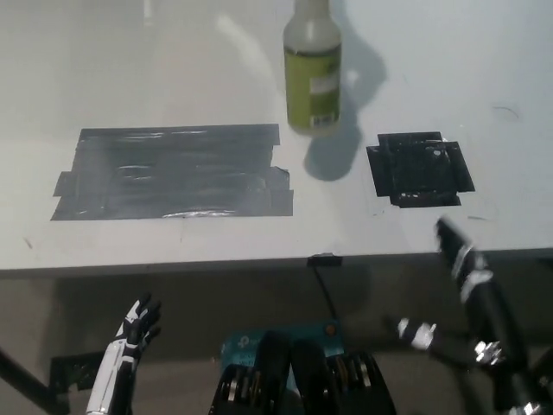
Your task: A person hands a spray bottle to the robot which it grabs with its right hand and places on the black spot infront of it on the table
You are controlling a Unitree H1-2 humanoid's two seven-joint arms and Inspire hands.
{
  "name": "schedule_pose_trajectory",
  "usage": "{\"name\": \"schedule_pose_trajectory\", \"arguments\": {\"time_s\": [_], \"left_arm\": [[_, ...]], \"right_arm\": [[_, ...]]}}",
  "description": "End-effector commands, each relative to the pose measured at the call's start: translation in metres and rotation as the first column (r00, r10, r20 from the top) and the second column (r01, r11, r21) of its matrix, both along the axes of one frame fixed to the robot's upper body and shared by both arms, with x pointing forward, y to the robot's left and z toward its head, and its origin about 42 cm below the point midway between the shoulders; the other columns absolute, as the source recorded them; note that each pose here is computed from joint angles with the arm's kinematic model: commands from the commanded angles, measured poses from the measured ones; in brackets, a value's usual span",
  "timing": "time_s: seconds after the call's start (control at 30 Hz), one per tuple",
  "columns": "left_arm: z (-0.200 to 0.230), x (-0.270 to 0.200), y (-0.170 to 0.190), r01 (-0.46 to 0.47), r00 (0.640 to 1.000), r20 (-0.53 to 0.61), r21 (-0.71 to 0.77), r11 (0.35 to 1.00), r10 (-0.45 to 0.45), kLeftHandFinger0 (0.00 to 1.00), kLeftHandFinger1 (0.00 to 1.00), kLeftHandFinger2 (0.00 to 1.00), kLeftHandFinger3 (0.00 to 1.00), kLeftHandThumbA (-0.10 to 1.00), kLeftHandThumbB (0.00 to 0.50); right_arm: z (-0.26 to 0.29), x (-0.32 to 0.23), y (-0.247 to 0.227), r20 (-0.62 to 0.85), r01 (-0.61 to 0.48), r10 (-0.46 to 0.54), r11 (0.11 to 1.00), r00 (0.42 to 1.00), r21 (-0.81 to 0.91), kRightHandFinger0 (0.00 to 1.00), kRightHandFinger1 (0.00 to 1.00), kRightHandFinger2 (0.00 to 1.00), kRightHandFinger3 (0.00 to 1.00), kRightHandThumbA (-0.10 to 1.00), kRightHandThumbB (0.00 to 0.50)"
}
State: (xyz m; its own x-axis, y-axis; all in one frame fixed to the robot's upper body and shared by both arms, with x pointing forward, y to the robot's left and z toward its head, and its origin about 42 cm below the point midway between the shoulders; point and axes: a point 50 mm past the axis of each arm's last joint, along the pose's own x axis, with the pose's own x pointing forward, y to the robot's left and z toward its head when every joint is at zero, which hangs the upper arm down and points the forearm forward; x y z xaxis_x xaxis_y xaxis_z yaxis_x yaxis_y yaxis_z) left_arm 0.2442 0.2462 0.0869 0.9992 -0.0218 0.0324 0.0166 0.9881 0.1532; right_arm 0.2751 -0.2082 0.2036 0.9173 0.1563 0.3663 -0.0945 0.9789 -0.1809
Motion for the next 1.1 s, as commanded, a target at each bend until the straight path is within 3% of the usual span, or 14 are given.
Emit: {"name": "schedule_pose_trajectory", "arguments": {"time_s": [0.0,0.03,0.17,0.23,0.3,0.4,0.53,0.6,0.77,0.87,1.07], "left_arm": [[0.012,0.003,-0.004,0.022,0.997,0.07,0.0,1.0,-0.022,1.0,1.0,1.0,1.0,0.99,0.086],[0.012,0.003,-0.004,0.02,0.997,0.07,0.002,1.0,-0.021,1.0,1.0,1.0,1.0,0.99,0.078],[0.011,0.002,-0.004,0.021,0.998,0.062,0.005,1.0,-0.021,1.0,1.0,1.0,1.0,0.99,0.082],[0.012,0.003,-0.005,0.022,0.998,0.063,0.001,1.0,-0.022,1.0,1.0,1.0,1.0,0.99,0.07],[0.012,0.002,-0.004,0.019,0.998,0.064,-0.006,1.0,-0.018,1.0,1.0,1.0,1.0,0.99,0.069],[0.012,0.002,-0.004,0.018,0.998,0.063,-0.001,1.0,-0.018,1.0,1.0,1.0,1.0,0.99,0.066],[0.012,0.002,-0.005,0.02,0.998,0.063,-0.004,1.0,-0.02,1.0,1.0,1.0,1.0,0.98,0.059],[0.013,0.002,-0.005,0.018,0.998,0.062,0.006,1.0,-0.018,1.0,1.0,1.0,1.0,0.98,0.056],[0.013,0.001,-0.005,0.023,0.998,0.066,-0.011,1.0,-0.022,1.0,1.0,1.0,1.0,0.94,0.054],[0.014,0.001,-0.006,0.02,0.998,0.067,-0.008,1.0,-0.019,1.0,1.0,1.0,1.0,0.94,0.065],[0.015,0.002,-0.005,0.02,0.997,0.071,0.005,1.0,-0.021,1.0,1.0,1.0,1.0,0.97,0.053]], "right_arm": [[0.068,0.035,-0.005,0.123,0.016,-0.017,1.0,0.992,0.013,1.0,1.0,1.0,1.0,1.0,0.351],[0.076,0.048,-0.005,0.101,-0.003,0.0,1.0,0.995,0.027,1.0,1.0,1.0,1.0,1.0,0.345],[0.088,0.089,-0.006,0.058,-0.026,0.024,0.999,0.998,0.039,1.0,1.0,1.0,1.0,1.0,0.409],[0.095,0.11,-0.005,0.031,-0.03,0.03,0.999,0.999,0.018,1.0,1.0,1.0,1.0,1.0,0.398],[0.104,0.134,0.003,-0.001,-0.043,0.043,0.999,0.999,-0.005,1.0,1.0,1.0,1.0,1.0,0.454],[0.117,0.159,0.018,-0.064,-0.056,0.053,0.997,0.997,-0.045,1.0,1.0,1.0,1.0,1.0,0.494],[0.127,0.183,0.034,-0.12,-0.094,0.09,0.995,0.989,-0.031,1.0,1.0,1.0,1.0,1.0,0.496],[0.128,0.197,0.043,-0.147,-0.109,0.106,0.994,0.983,-0.012,1.0,1.0,1.0,1.0,1.0,0.469],[0.128,0.229,0.066,-0.206,-0.166,0.182,0.982,0.962,0.09,1.0,1.0,1.0,1.0,1.0,0.492],[0.134,0.239,0.079,-0.237,-0.173,0.186,0.982,0.954,0.075,1.0,1.0,1.0,1.0,1.0,0.47],[0.141,0.251,0.099,-0.251,-0.194,0.206,0.978,0.946,0.073,1.0,1.0,1.0,1.0,0.98,0.48]]}}
